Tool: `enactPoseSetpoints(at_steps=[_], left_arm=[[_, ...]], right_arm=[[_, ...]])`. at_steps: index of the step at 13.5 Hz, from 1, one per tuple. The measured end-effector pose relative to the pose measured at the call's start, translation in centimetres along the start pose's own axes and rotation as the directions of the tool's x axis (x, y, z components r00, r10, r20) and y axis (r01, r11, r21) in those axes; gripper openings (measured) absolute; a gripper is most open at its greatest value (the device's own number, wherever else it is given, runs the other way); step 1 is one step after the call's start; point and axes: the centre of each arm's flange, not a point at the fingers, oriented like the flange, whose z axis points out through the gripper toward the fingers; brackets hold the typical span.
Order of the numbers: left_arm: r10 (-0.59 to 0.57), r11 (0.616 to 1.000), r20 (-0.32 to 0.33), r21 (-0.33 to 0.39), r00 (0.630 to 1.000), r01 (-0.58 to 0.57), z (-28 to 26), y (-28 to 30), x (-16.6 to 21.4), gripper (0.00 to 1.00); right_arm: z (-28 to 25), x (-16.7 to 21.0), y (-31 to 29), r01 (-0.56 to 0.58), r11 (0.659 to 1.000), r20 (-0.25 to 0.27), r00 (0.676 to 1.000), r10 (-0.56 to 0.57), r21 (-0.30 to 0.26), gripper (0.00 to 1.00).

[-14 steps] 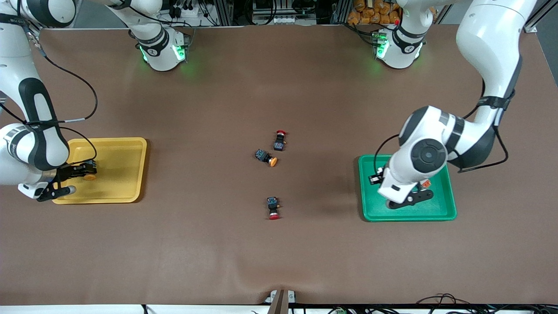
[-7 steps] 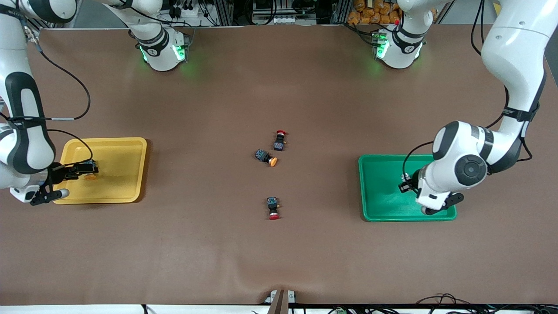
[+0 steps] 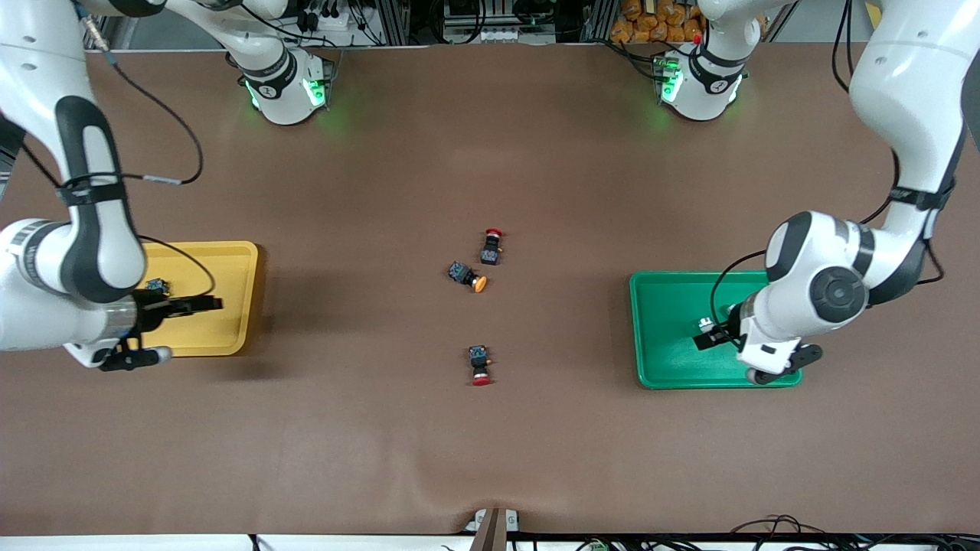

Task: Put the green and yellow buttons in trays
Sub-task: 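Open both grippers to release the buttons into the trays, then reach the right gripper to the second yellow button while the left gripper retracts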

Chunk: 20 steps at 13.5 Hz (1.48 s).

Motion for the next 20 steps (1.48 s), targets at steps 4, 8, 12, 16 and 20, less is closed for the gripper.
enactPoseSetpoints(at_steps=[4, 8, 12, 16, 20], left_arm=[[-0.008, 0.999, -0.084, 0.033, 0.996, 0.011, -14.4, 0.6, -0.7, 1.0], [0.106, 0.994, -0.098, 0.014, 0.99, -0.105, -24.3, -0.8, -2.1, 1.0], [0.234, 0.971, -0.095, -0.023, 0.968, -0.237, -30.7, -4.4, -4.2, 1.0], [0.314, 0.948, -0.158, 0.001, 0.936, -0.317, -35.2, -4.5, -7.2, 1.0], [0.316, 0.947, -0.15, -0.014, 0.937, -0.322, -36.7, -7.5, -8.1, 1.0]], right_arm=[[0.2, 0.4, -9.4, 0.044, 0.998, 0.004, 0.999, -0.044, -0.037, 1.0], [1.7, 0.0, -20.3, 0.057, 0.996, -0.014, 0.998, -0.058, -0.065, 1.0], [4.4, -1.0, -28.8, -0.104, 0.993, -0.048, 0.994, 0.102, -0.047, 1.0], [10.5, -1.3, -35.5, -0.309, 0.95, -0.1, 0.947, 0.304, -0.045, 1.0], [16.1, -1.0, -39.0, -0.502, 0.864, -0.096, 0.859, 0.503, 0.031, 1.0]])
